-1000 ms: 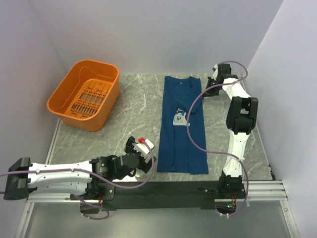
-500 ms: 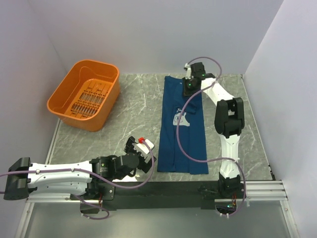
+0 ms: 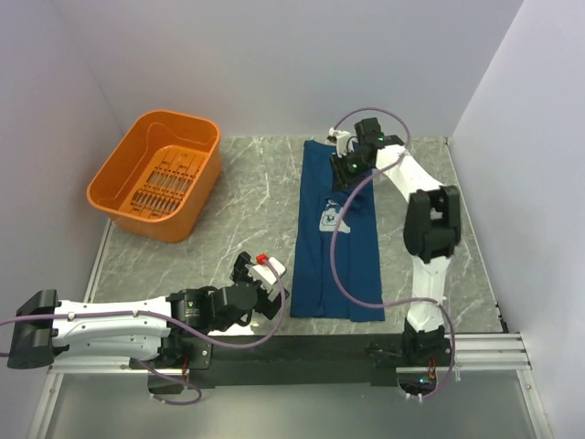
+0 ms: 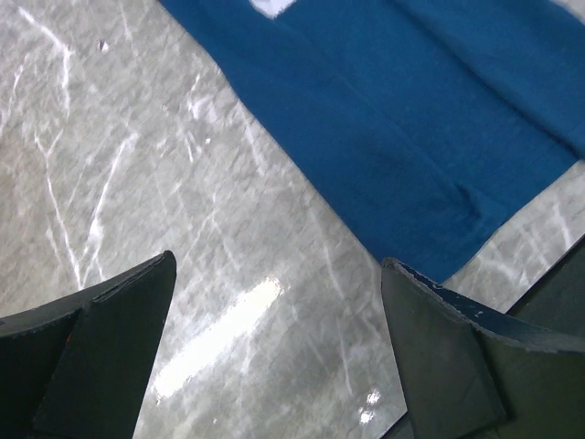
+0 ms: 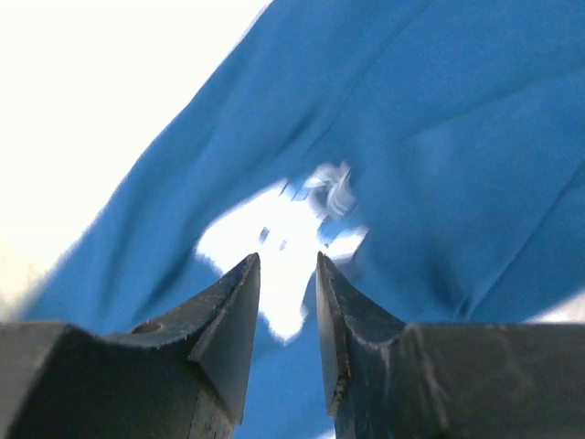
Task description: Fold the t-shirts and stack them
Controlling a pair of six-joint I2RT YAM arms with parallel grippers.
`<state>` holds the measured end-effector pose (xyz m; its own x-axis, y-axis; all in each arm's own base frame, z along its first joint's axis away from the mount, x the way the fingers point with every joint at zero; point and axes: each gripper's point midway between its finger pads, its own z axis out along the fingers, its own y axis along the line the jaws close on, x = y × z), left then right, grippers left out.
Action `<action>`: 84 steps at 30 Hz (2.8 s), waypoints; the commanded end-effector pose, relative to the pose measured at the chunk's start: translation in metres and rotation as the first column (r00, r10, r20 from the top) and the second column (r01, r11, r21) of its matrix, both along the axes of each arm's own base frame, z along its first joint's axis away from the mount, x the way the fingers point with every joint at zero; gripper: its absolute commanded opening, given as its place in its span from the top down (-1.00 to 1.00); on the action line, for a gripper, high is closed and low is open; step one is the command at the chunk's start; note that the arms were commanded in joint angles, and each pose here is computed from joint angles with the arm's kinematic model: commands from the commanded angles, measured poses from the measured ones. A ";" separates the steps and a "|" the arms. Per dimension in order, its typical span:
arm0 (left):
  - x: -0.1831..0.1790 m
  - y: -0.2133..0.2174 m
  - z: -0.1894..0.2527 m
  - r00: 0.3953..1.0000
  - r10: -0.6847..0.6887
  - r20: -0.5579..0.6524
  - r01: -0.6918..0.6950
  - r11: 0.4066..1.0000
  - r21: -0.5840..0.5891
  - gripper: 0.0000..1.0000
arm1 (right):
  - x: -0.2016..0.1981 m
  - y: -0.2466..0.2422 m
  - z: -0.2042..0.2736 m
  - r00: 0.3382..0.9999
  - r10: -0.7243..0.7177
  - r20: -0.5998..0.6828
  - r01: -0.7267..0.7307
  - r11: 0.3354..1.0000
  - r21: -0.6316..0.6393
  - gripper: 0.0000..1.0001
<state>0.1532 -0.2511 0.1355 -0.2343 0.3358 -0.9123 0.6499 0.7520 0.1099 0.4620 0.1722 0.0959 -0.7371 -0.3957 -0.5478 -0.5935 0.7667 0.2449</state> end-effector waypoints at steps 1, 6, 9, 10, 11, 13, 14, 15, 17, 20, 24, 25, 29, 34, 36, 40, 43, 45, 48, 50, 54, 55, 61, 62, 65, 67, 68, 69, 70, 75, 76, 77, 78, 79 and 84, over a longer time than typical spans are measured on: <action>0.000 -0.017 0.017 0.999 -0.035 0.038 0.038 0.996 -0.083 -0.99 | -0.060 -0.002 0.091 0.906 0.319 0.278 -0.330 0.944 -0.006 0.23; -0.016 -0.049 0.019 0.938 -0.308 0.157 0.312 0.950 0.002 -0.99 | -0.139 -0.036 0.072 0.720 0.528 0.450 -0.498 0.845 -0.194 0.01; -0.034 -0.067 0.005 0.845 -0.504 0.179 0.485 0.863 0.141 -0.94 | -0.183 -0.053 0.069 0.592 0.606 0.531 -0.570 0.781 -0.255 -0.25; -0.038 -0.069 -0.002 0.806 -0.562 0.186 0.524 0.824 0.216 -0.93 | -0.206 -0.056 0.068 0.569 0.633 0.525 -0.599 0.756 -0.262 -0.25; -0.044 -0.073 -0.017 0.777 -0.611 0.154 0.562 0.782 0.269 -0.90 | -0.221 -0.061 0.054 0.568 0.656 0.496 -0.622 0.738 -0.263 -0.25; -0.047 -0.074 -0.037 0.741 -0.665 0.096 0.593 0.715 0.370 -0.86 | -0.256 -0.068 0.041 0.519 0.734 0.438 -0.689 0.662 -0.294 -0.25; -0.054 -0.076 -0.044 0.707 -0.704 0.063 0.634 0.671 0.386 -0.83 | -0.273 -0.070 0.027 0.508 0.760 0.405 -0.722 0.632 -0.281 -0.25; -0.059 -0.076 -0.050 0.681 -0.731 0.036 0.660 0.635 0.402 -0.81 | -0.285 -0.071 0.021 0.469 0.790 0.395 -0.750 0.592 -0.293 -0.25; -0.061 -0.076 -0.056 0.661 -0.750 0.017 0.673 0.603 0.428 -0.80 | -0.312 -0.076 0.005 0.471 0.809 0.353 -0.771 0.572 -0.281 -0.25; -0.058 -0.073 -0.055 0.656 -0.754 0.041 0.664 0.603 0.442 -0.79 | -0.338 -0.075 -0.015 0.446 0.834 0.325 -0.794 0.536 -0.287 -0.25; -0.057 -0.080 -0.054 0.645 -0.762 0.045 0.679 0.600 0.423 -0.72 | -0.345 -0.077 -0.032 0.479 0.821 0.309 -0.768 0.563 -0.305 -0.25; -0.059 -0.083 -0.055 0.635 -0.772 0.036 0.693 0.589 0.415 -0.68 | -0.343 -0.077 -0.031 0.480 0.817 0.321 -0.761 0.569 -0.312 -0.25; -0.060 -0.085 -0.078 0.624 -0.780 -0.042 0.717 0.550 0.428 -0.47 | -0.345 -0.076 -0.031 0.445 0.834 0.328 -0.777 0.541 -0.323 -0.26; -0.046 -0.088 -0.091 0.648 -0.759 -0.064 0.699 0.560 0.444 -0.37 | -0.346 -0.076 -0.035 0.430 0.848 0.310 -0.795 0.518 -0.316 -0.27; -0.043 -0.090 -0.094 0.647 -0.759 -0.078 0.708 0.559 0.431 -0.34 | -0.346 -0.076 -0.036 0.412 0.859 0.303 -0.806 0.499 -0.320 -0.27; -0.033 -0.087 -0.105 0.664 -0.742 -0.097 0.697 0.565 0.441 -0.23 | -0.343 -0.078 -0.046 0.406 0.868 0.285 -0.807 0.487 -0.333 -0.28; -0.037 -0.084 -0.116 0.651 -0.744 -0.149 0.717 0.538 0.444 0.17 | -0.343 -0.081 -0.050 0.400 0.879 0.260 -0.813 0.471 -0.343 -0.28; -0.039 -0.082 -0.120 0.644 -0.748 -0.164 0.725 0.527 0.445 0.46 | -0.346 -0.081 -0.051 0.385 0.887 0.254 -0.827 0.454 -0.331 -0.28; -0.042 -0.084 -0.120 0.642 -0.747 -0.171 0.732 0.532 0.426 0.68 | -0.349 -0.076 -0.053 0.352 0.900 0.255 -0.850 0.422 -0.316 -0.29; -0.044 -0.087 -0.115 0.633 -0.756 -0.166 0.741 0.529 0.414 0.97 | -0.352 -0.075 -0.057 0.327 0.913 0.242 -0.864 0.393 -0.316 -0.32; -0.048 -0.091 -0.101 0.621 -0.768 -0.153 0.754 0.533 0.385 0.99 | -0.357 -0.069 -0.062 0.272 0.941 0.203 -0.890 0.326 -0.319 -0.34; -0.050 -0.091 -0.099 0.617 -0.772 -0.150 0.758 0.532 0.377 0.99 | -0.362 -0.065 -0.064 0.251 0.949 0.191 -0.901 0.301 -0.312 -0.34; -0.052 -0.093 -0.091 0.614 -0.778 -0.137 0.763 0.540 0.355 0.99 | -0.363 -0.062 -0.082 0.223 0.968 0.113 -0.906 0.249 -0.343 -0.32; -0.052 -0.091 -0.093 0.615 -0.776 -0.141 0.763 0.541 0.354 0.99 | -0.364 -0.060 -0.084 0.237 0.965 0.107 -0.906 0.260 -0.333 -0.31; -0.052 -0.092 -0.089 0.615 -0.778 -0.130 0.763 0.545 0.348 0.99 | -0.362 -0.058 -0.085 0.259 0.961 0.096 -0.906 0.276 -0.322 -0.25; -0.053 -0.094 -0.087 0.611 -0.782 -0.124 0.766 0.544 0.343 0.99 | -0.358 -0.056 -0.084 0.278 0.956 0.091 -0.901 0.292 -0.321 -0.19; -0.053 -0.094 -0.087 0.611 -0.781 -0.126 0.766 0.544 0.343 0.99 | -0.359 -0.057 -0.085 0.292 0.953 0.079 -0.901 0.302 -0.313 -0.16; -0.053 -0.094 -0.086 0.609 -0.783 -0.124 0.767 0.542 0.343 0.99 | -0.358 -0.056 -0.085 0.297 0.952 0.078 -0.899 0.307 -0.312 -0.14; -0.053 -0.094 -0.086 0.608 -0.784 -0.125 0.767 0.540 0.345 0.99 | -0.357 -0.056 -0.084 0.307 0.949 0.078 -0.896 0.315 -0.312 -0.05; -0.055 -0.095 -0.087 0.603 -0.787 -0.130 0.774 0.536 0.337 0.99 | -0.353 -0.054 -0.084 0.376 0.923 0.085 -0.869 0.383 -0.312 0.27; -0.057 -0.095 -0.087 0.595 -0.792 -0.132 0.780 0.531 0.331 0.99 | -0.352 -0.055 -0.084 0.387 0.918 0.084 -0.863 0.393 -0.317 0.42; -0.057 -0.095 -0.087 0.593 -0.794 -0.133 0.782 0.529 0.329 0.99 | -0.351 -0.055 -0.083 0.407 0.910 0.085 -0.855 0.412 -0.314 0.46; -0.058 -0.096 -0.087 0.589 -0.797 -0.133 0.786 0.527 0.324 0.99 | -0.351 -0.055 -0.084 0.413 0.906 0.087 -0.852 0.419 -0.316 0.52; -0.060 -0.095 -0.087 0.585 -0.799 -0.138 0.790 0.523 0.321 0.99 | -0.351 -0.054 -0.084 0.419 0.903 0.090 -0.848 0.425 -0.316 0.55; -0.064 -0.097 -0.083 0.567 -0.812 -0.141 0.804 0.508 0.309 0.99 | -0.349 -0.048 -0.073 0.448 0.884 0.132 -0.832 0.466 -0.302 0.87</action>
<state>0.0984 -0.3375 0.0336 0.3003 0.6717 -0.6772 0.9506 -0.1524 0.2704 0.1068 0.1173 0.0131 0.2015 -0.8598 -0.4692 -0.9783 -0.2004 -0.0528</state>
